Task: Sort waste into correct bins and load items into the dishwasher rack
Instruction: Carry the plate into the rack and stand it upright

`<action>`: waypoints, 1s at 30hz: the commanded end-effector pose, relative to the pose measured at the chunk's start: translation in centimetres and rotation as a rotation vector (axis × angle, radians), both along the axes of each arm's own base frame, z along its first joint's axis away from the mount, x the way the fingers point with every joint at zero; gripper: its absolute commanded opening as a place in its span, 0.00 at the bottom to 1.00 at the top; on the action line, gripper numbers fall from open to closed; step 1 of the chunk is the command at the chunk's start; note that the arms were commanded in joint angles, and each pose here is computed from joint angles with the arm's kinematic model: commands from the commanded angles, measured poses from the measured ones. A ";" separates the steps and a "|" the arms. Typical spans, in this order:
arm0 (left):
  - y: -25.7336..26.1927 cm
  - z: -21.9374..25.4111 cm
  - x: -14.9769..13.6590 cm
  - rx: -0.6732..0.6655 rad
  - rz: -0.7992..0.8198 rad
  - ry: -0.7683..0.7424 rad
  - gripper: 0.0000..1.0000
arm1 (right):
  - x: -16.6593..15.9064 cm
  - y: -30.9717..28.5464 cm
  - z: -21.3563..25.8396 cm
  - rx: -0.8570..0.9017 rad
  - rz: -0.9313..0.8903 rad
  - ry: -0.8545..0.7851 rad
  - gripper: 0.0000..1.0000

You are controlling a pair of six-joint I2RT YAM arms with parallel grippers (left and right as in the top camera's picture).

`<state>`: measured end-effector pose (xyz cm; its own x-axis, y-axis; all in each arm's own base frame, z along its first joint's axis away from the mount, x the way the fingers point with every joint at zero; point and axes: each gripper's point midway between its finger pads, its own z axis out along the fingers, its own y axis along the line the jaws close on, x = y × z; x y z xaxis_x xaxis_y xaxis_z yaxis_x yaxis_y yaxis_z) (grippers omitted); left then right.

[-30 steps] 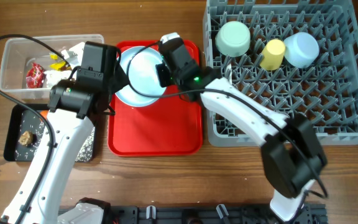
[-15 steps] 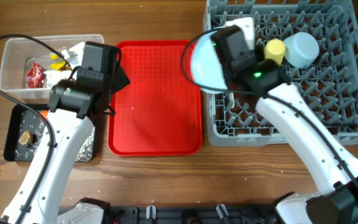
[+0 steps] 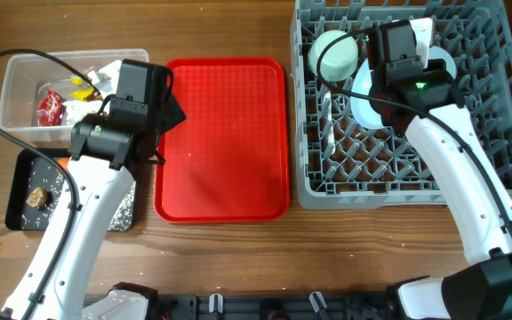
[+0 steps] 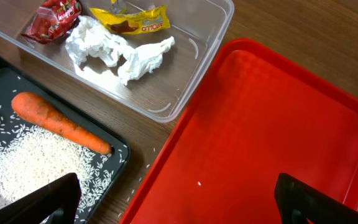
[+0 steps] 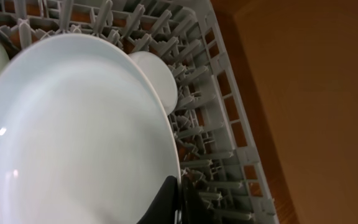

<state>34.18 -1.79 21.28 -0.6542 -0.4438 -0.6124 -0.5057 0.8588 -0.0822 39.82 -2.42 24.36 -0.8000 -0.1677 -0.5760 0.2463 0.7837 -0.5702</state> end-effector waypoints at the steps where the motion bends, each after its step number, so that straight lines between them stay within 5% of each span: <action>1: 0.4 1.0 -0.1 0.001 0.019 -0.033 1.00 | 0.8 -0.4 1.7 -0.116 0.082 0.024 0.04; 5: 0.4 1.0 -0.1 0.001 0.019 -0.033 1.00 | 1.3 -0.6 2.5 -0.226 0.157 0.084 0.04; 21: 0.4 1.0 -0.1 0.001 0.019 -0.033 1.00 | 0.8 0.3 -1.5 -0.124 0.157 0.126 0.04; 30: 0.4 1.0 -0.1 0.001 0.019 -0.033 1.00 | 0.3 3.6 -4.0 0.090 0.230 0.153 0.03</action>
